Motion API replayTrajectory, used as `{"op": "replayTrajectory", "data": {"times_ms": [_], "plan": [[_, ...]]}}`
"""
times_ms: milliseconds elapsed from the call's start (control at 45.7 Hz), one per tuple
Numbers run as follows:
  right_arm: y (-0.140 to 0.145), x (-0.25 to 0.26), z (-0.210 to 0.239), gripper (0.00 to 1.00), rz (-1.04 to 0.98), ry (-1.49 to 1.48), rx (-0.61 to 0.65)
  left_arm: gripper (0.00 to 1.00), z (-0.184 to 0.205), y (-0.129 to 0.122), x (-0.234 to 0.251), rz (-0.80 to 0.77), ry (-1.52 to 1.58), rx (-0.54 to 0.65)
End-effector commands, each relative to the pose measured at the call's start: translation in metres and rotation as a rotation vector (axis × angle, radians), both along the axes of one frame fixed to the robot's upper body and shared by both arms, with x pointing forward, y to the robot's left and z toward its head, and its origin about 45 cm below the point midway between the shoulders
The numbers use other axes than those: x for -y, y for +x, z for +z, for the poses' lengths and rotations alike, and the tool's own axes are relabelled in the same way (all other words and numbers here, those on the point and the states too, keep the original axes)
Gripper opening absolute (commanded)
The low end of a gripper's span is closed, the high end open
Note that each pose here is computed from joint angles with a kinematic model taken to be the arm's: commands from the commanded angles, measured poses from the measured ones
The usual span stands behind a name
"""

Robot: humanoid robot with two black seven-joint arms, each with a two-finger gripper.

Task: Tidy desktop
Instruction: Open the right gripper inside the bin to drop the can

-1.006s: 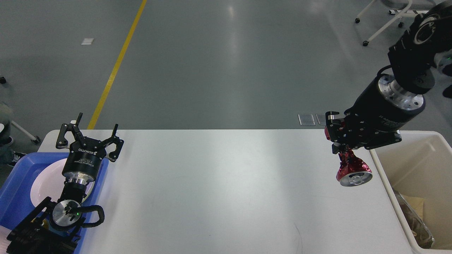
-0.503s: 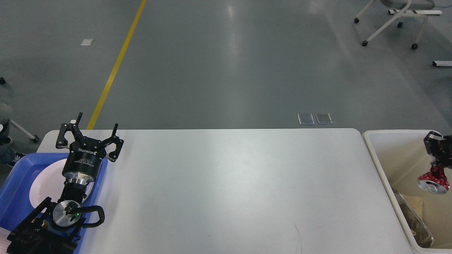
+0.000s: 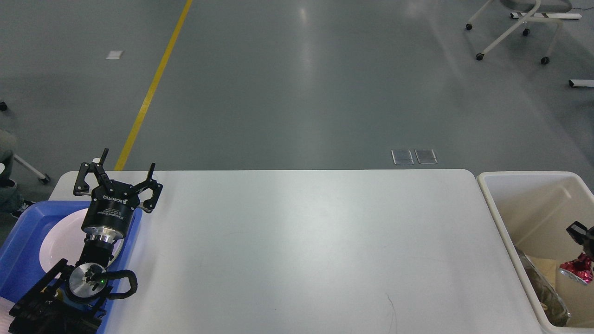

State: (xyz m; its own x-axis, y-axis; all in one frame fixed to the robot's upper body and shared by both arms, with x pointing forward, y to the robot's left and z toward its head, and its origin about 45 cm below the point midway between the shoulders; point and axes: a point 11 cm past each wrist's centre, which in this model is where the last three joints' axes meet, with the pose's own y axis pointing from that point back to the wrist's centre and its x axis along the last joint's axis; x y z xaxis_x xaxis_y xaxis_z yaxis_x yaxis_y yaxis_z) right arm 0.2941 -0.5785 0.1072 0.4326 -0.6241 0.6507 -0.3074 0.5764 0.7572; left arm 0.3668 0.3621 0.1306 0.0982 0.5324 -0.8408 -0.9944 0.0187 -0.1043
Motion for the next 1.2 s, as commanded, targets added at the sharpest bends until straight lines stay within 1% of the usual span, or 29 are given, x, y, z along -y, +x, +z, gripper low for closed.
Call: {"op": "replayTrajectory", "data": {"times_ms": [0,153,306,569,590,634,656,678,700,765,1181], "plan": [[-0.009,-0.002,-0.028,0.00,0.008,-0.078,0.052,0.96,0.000,0.000,0.000,0.000,0.000,0.000],[-0.017,-0.016,-0.051,0.00,0.038,-0.143,0.076,0.96,0.000,0.000,0.000,0.001,0.000,0.001],[-0.031,-0.027,-0.070,0.00,0.052,-0.153,0.063,0.96,0.000,0.000,0.000,0.001,0.000,0.001],[-0.037,-0.027,-0.074,0.00,0.049,-0.156,0.048,0.96,0.000,0.000,0.000,0.001,0.000,0.001],[-0.036,-0.027,-0.074,0.10,0.048,-0.158,0.052,0.96,0.000,0.000,0.000,0.000,0.000,0.000],[-0.036,-0.026,-0.072,0.48,0.046,-0.172,0.064,0.96,0.000,0.000,0.000,0.001,0.000,0.001],[-0.035,-0.025,-0.070,0.66,0.045,-0.184,0.074,0.96,0.000,0.000,0.000,0.000,0.000,0.000],[-0.034,-0.024,-0.069,0.81,0.044,-0.198,0.086,0.96,0.000,0.000,0.000,0.000,0.000,0.000],[-0.034,-0.023,-0.068,0.89,0.043,-0.211,0.097,0.96,0.000,0.000,0.000,0.002,0.000,0.000],[-0.033,-0.022,-0.065,1.00,0.043,-0.244,0.123,0.96,0.000,0.000,0.000,0.000,0.000,0.000],[-0.030,-0.020,-0.061,1.00,0.037,-0.248,0.135,0.96,0.000,0.000,0.000,0.000,0.000,0.000]]}}
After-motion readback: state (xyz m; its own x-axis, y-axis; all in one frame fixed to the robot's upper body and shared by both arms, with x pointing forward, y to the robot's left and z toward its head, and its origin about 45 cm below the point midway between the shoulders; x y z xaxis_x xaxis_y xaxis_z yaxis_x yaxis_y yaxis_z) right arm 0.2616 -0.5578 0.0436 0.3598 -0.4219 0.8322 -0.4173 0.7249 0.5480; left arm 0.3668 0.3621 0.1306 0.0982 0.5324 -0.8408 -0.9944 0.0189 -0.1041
